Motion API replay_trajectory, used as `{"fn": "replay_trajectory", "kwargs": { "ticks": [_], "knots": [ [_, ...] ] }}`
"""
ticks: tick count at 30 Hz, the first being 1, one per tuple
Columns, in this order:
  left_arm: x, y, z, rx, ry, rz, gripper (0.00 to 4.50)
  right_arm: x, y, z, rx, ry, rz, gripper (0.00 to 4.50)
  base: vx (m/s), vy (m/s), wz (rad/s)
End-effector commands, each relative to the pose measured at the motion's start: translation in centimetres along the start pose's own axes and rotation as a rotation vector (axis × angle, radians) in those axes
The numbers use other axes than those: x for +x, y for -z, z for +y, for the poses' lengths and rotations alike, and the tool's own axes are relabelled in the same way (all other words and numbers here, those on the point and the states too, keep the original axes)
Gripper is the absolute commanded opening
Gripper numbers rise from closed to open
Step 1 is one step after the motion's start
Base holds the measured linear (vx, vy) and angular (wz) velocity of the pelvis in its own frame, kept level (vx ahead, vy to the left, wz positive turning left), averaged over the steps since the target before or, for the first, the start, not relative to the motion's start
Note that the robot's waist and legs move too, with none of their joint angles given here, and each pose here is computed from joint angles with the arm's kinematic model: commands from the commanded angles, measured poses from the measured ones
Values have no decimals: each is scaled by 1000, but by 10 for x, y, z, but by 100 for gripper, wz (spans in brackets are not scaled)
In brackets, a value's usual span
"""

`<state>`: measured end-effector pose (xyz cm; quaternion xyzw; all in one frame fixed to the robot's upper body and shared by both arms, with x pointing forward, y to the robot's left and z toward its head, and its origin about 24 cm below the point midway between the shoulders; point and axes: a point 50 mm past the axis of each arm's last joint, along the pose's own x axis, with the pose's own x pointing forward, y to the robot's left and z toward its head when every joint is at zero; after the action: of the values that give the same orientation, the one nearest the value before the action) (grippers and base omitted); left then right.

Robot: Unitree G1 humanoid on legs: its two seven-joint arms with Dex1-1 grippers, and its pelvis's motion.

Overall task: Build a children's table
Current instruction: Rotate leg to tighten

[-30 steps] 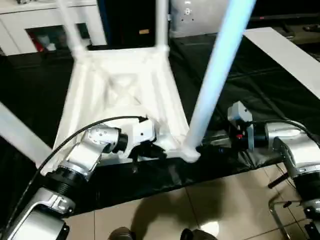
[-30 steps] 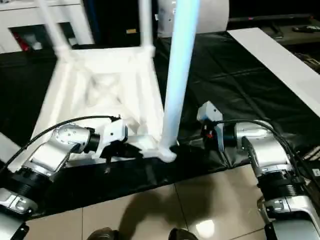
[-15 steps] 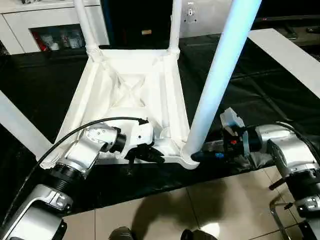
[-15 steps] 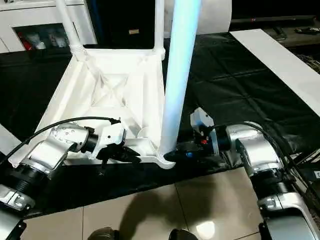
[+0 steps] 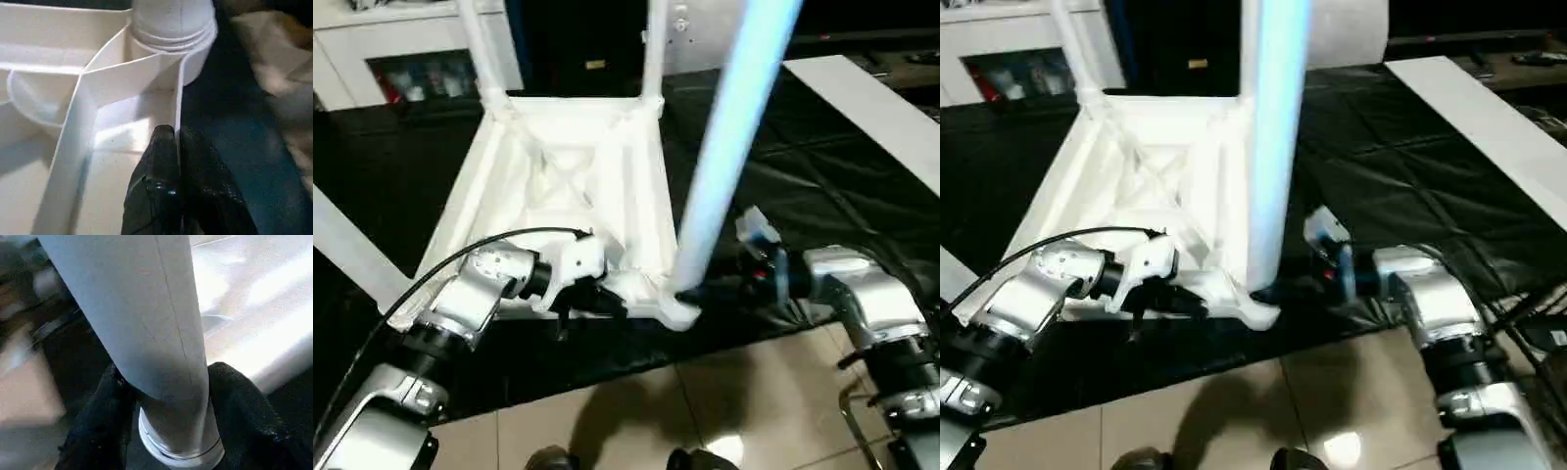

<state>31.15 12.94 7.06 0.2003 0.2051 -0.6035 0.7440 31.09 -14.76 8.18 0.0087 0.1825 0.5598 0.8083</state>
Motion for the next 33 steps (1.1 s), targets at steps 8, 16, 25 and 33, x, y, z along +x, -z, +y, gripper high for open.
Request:
{"fn": "replay_trajectory", "kwargs": {
  "ticks": [8,16,25,33],
  "knots": [
    [56,-43,1,-203,-244,-136,0,69,-5,-5,199,458,-70,202,0,0,0],
    [65,-54,1,-191,-303,-142,0,83,-13,1,217,468,-183,253,0,0,0],
    [42,-34,8,-87,-295,-93,0,24,-9,-6,88,410,-82,346,0,0,0],
    [20,-19,7,75,-214,-70,0,-35,-6,-1,-26,377,-2,414,0,0,0]
  ]
}}
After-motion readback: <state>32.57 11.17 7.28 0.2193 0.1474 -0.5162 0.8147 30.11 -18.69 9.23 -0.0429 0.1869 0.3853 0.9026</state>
